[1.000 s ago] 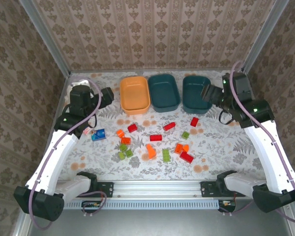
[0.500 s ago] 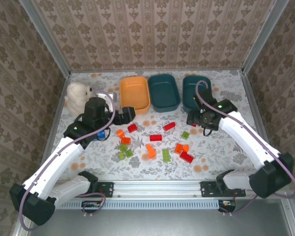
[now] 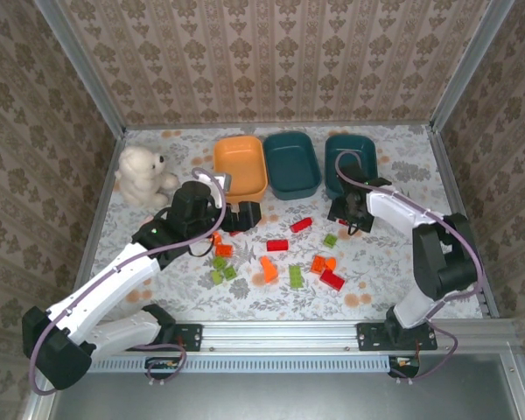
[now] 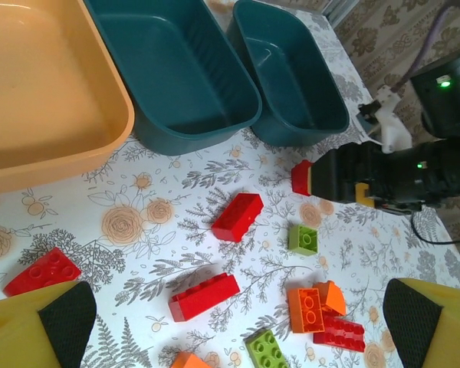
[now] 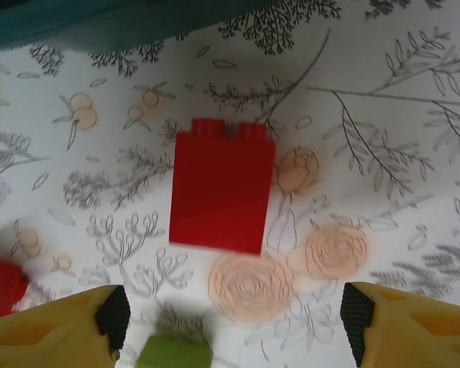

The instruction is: Sort the legos into containers by color

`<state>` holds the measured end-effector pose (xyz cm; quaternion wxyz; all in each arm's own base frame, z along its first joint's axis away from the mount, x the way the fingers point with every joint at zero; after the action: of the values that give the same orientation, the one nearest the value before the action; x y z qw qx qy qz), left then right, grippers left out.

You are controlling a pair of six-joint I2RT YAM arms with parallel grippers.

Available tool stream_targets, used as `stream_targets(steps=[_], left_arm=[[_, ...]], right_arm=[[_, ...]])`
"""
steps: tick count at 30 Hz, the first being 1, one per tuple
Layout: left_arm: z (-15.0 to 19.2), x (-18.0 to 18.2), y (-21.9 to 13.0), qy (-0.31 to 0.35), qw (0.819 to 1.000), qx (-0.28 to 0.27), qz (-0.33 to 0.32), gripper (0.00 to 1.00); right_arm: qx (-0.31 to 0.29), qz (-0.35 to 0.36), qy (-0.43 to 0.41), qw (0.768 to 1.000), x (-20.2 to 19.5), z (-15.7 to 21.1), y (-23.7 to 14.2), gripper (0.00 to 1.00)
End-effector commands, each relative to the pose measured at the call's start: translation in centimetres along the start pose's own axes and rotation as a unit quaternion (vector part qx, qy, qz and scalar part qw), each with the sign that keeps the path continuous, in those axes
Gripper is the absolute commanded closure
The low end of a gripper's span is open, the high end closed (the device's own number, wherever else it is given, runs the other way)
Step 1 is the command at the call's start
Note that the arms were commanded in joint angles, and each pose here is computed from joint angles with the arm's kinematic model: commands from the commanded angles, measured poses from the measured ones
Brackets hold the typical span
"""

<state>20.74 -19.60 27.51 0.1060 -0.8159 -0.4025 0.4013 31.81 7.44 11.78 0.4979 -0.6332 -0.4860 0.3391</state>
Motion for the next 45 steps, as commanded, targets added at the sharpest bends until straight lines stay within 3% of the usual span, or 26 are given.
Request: stream_targets(steps=[1, 15, 22, 28, 34, 39, 45], left_arm=[[-0.4, -0.4, -0.3, -0.002, 1.000, -0.015, 0.002, 0.00], [-0.4, -0.3, -0.6, 0.002, 1.000, -0.015, -0.002, 0.00], [-0.4, -0.4, -0.5, 0.002, 1.000, -0.014, -0.001, 0.00], [-0.3, -0.3, -0.4, 0.001, 1.000, -0.014, -0.001, 0.00], [-1.0, -0.7, -0.6, -0.001, 1.000, -0.024, 0.001, 0.00], [-2.7, -1.3, -0.1, -0.006, 0.999, -0.036, -0.004, 0.00], [-4.1, -1.1, 1.3, -0.020, 0.999, -0.026, -0.022, 0.00]], right_arm=[[-0.023, -0.008, 0.017, 1.000, 0.4, -1.8, 0.4, 0.27], [-0.009, 0.003, 0.010, 1.000, 1.1, -2.9, 2.8, 0.43], [-0.007, 0.007, 0.011, 1.000, 0.9, -2.5, 2.4, 0.63], [-0.015, 0.008, -0.010, 1.000, 1.0, -0.8, -0.3, 0.72], [-0.070, -0.026, -0.012, 0.997, 0.5, 0.5, -7.2, 0.73], [-0.120, -0.028, -0.024, 0.992, 0.4, -2.6, -10.7, 0.71], [-0.113, -0.004, -0.023, 0.993, 1.7, -9.7, -7.4, 0.73]])
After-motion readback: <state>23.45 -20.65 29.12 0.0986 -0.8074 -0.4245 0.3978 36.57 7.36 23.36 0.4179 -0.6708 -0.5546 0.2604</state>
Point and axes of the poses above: each hand's point on the last joint's axis, 136 mm out from that joint toward the fingers, its own y axis out along the fingers, its own x axis along the line the jaws close on, z = x × y, the point moved 7 cm from there along -y, back along the fingers, and after that the axes turned 6 degrees about -y, right-handed, at the moved point
